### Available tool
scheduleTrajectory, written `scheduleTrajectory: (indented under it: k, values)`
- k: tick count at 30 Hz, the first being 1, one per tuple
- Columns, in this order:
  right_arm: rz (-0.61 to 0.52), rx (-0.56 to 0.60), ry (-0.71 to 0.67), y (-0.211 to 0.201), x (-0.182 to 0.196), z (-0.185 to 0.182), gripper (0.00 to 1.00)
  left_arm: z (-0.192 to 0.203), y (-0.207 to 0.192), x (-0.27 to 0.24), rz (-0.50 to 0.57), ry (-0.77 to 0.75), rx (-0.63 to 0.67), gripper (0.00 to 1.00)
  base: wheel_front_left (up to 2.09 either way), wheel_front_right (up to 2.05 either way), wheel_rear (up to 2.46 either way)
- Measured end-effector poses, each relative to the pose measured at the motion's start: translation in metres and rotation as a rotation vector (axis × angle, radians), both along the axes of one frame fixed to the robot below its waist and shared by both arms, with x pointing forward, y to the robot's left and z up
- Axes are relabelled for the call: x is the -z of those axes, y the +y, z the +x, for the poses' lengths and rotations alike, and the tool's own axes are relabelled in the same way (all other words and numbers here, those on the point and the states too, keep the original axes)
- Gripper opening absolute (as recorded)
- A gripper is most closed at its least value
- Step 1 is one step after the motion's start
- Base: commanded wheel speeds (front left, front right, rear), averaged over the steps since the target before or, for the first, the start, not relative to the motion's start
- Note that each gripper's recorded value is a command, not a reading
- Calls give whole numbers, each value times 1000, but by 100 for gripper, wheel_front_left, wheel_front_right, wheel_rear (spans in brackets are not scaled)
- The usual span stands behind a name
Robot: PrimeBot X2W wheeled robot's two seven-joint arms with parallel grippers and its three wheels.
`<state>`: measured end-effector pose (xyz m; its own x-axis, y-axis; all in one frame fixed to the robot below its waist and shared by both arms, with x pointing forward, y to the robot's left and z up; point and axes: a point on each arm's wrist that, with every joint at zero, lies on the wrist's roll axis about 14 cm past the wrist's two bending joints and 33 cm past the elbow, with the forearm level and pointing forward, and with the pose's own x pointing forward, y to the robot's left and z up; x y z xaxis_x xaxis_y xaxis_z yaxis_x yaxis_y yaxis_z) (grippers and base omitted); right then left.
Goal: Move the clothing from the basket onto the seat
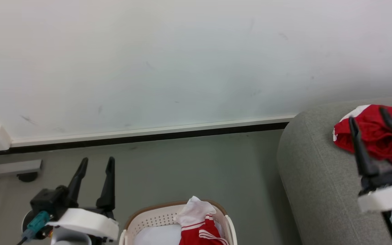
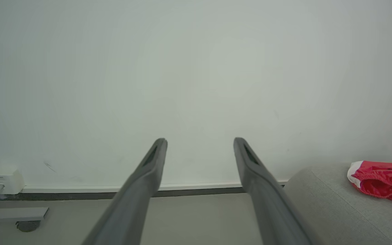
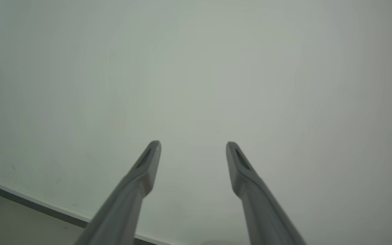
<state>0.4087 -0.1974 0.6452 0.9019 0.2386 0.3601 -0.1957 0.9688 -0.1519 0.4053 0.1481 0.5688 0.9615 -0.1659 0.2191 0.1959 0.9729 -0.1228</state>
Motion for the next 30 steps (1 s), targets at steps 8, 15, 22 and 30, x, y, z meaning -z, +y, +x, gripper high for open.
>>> scheduleTrajectory:
  k: [8, 15, 22, 30]
  values:
    - [182, 1, 123, 33, 68, -36, 100, -13, 33, 18, -16, 34, -105, 100, 0, 0, 0]
    - [261, -16, 195, 55, 92, -46, 100, -21, 44, 46, -35, 100, -142, 100, 0, 0, 0]
    - [278, -28, 199, 63, 93, -45, 100, -20, 48, 53, -26, 114, -151, 100, 0, 0, 0]
    - [279, -28, 198, 64, 93, -45, 100, -17, 44, 50, -32, 104, -143, 100, 0, 0, 0]
